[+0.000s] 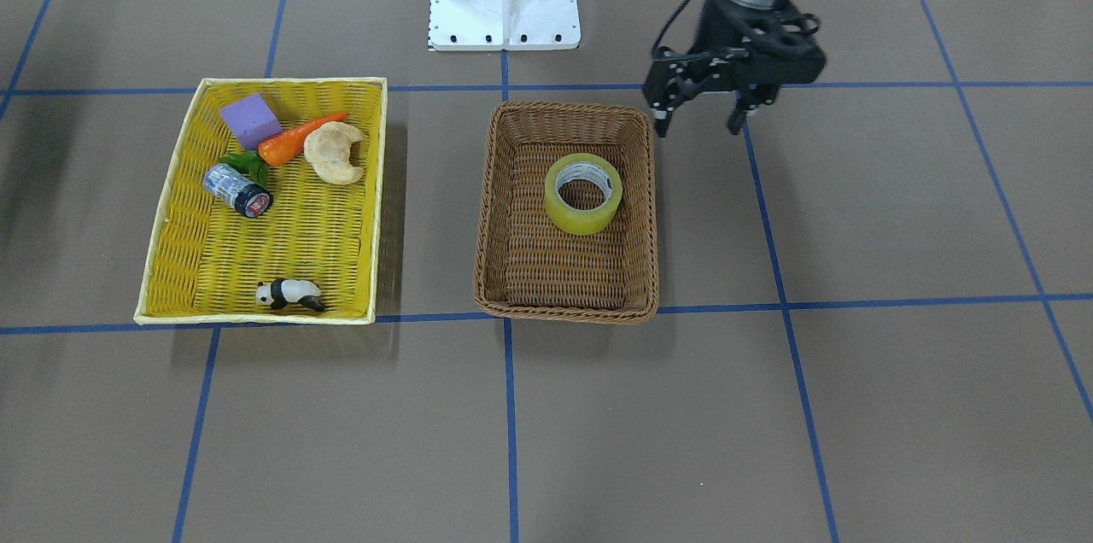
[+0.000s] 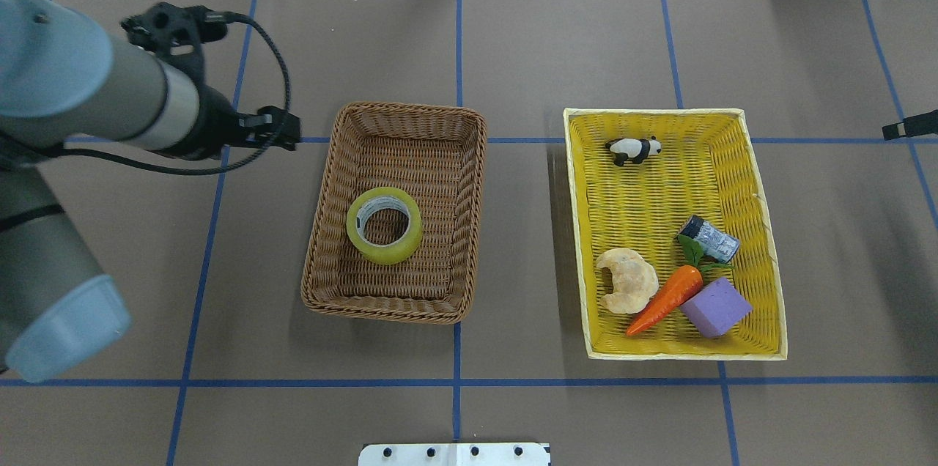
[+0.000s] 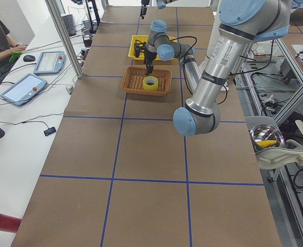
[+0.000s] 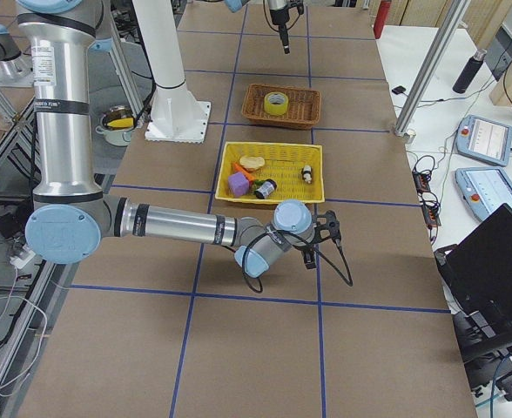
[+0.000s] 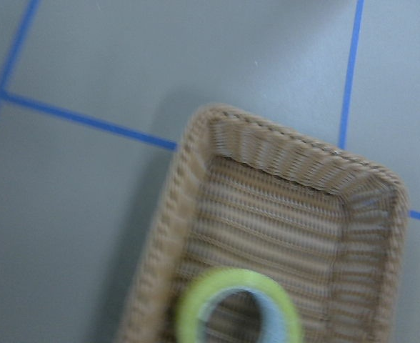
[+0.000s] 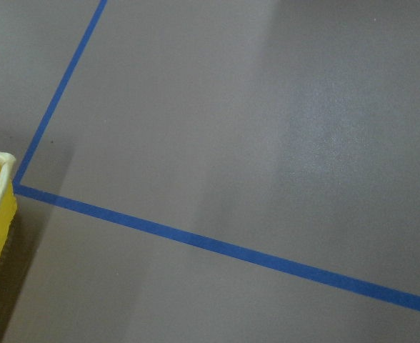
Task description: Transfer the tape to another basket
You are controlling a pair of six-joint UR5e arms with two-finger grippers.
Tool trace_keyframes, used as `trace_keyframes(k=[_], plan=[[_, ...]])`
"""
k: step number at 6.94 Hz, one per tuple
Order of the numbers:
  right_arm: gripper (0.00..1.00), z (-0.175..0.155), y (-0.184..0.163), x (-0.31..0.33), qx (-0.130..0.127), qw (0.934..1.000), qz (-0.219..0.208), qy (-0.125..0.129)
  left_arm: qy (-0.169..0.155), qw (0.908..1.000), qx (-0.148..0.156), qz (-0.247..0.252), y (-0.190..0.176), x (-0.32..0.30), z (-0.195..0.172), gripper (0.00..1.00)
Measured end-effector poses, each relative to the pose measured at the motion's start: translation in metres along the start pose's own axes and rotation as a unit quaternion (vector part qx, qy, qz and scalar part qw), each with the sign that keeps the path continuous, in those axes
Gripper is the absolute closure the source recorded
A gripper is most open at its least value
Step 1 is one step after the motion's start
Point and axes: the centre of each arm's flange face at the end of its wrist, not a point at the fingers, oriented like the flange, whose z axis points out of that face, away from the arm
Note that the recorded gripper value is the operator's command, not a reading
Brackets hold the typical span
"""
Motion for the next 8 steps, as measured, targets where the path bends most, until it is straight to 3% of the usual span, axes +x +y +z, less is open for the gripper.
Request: trace_keyframes(k=[2,4,6,7,8], plan=[[0.00,-0.002,-0.011,-0.003,-0.008,0.9999,0.012,0.007,-0.053,0.9904,-0.020,0.126,-0.052,-0.133,-0.012,0.02],[0.00,-0.006,-0.028,0.000,-0.023,0.9994,-0.004,0.027,-0.082,0.9735,-0.065,0.203,-0.104,-0.264,-0.005,0.02],[0.00,-0.013,-0.037,0.026,-0.066,0.9921,-0.066,0.084,-0.094,0.9619,-0.110,0.232,-0.131,-0.363,0.016,0.02],[0.00,-0.022,-0.037,0.040,-0.093,0.9864,-0.091,0.101,-0.090,0.9615,-0.128,0.226,-0.138,-0.402,0.024,0.02],[0.00,-0.029,-0.036,0.047,-0.113,0.9828,-0.100,0.106,-0.066,0.9654,-0.145,0.207,-0.139,-0.429,0.034,0.02]])
